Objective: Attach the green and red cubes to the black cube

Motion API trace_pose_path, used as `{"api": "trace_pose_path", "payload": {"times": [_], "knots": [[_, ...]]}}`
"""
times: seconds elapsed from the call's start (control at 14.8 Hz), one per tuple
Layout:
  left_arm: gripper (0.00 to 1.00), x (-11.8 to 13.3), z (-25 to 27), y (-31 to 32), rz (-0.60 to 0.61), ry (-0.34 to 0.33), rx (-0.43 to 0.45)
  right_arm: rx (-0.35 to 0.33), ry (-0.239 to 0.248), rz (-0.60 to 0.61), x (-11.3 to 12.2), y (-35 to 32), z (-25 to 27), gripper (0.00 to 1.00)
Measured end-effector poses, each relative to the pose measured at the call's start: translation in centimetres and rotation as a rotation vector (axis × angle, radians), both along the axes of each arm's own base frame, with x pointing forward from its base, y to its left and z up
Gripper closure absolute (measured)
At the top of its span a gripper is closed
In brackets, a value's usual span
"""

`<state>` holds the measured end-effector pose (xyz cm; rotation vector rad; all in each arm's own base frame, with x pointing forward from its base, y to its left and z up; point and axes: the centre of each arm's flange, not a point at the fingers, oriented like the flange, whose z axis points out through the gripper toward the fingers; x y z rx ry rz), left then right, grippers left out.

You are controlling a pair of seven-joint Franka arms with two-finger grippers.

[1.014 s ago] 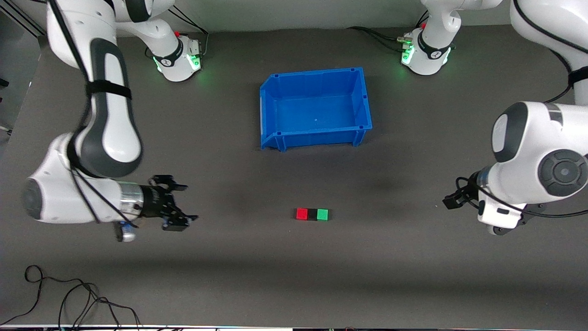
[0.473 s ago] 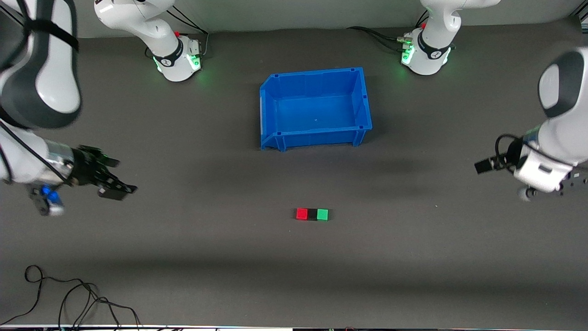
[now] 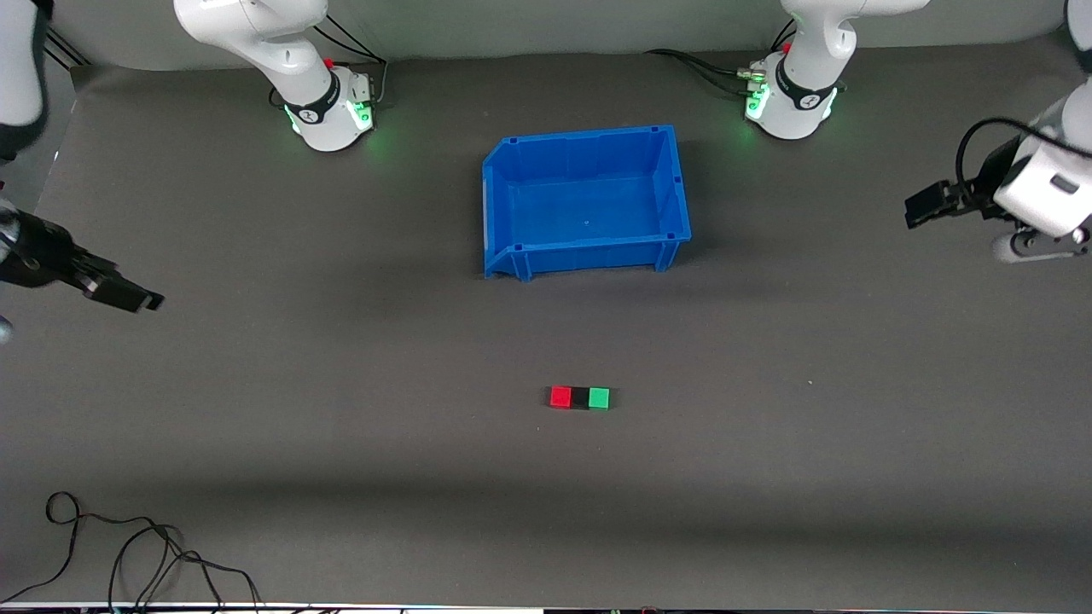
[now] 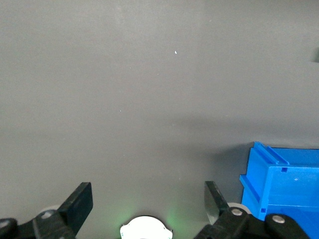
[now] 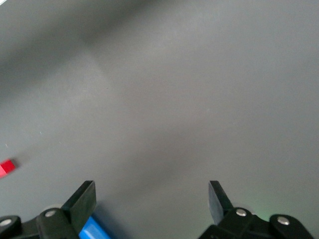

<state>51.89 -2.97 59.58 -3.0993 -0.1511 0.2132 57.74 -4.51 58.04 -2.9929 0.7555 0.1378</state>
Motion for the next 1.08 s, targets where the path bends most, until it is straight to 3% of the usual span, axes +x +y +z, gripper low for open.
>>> {"api": "trace_pose_path", "payload": {"times": [0.34,0.61,0.81,1.08], "knots": [[0.00,1.4,3.1,-0.3,-0.017,-0.043,-0.007,0.019,-0.053,0.250,-1.2,-3.4,1.7,0.00],[0.00,2.5,3.8,-0.5,-0.044,-0.097,-0.024,-0.027,-0.060,0.435,-1.3,-2.0,2.3,0.00],[0.00,3.1,4.0,-0.6,-0.051,-0.138,-0.027,-0.033,-0.061,0.499,-1.1,-0.2,2.4,0.00],[0.00,4.3,2.6,-1.8,-0.071,-0.088,-0.031,-0.036,-0.070,0.522,-1.3,0.7,3.0,0.00]]}}
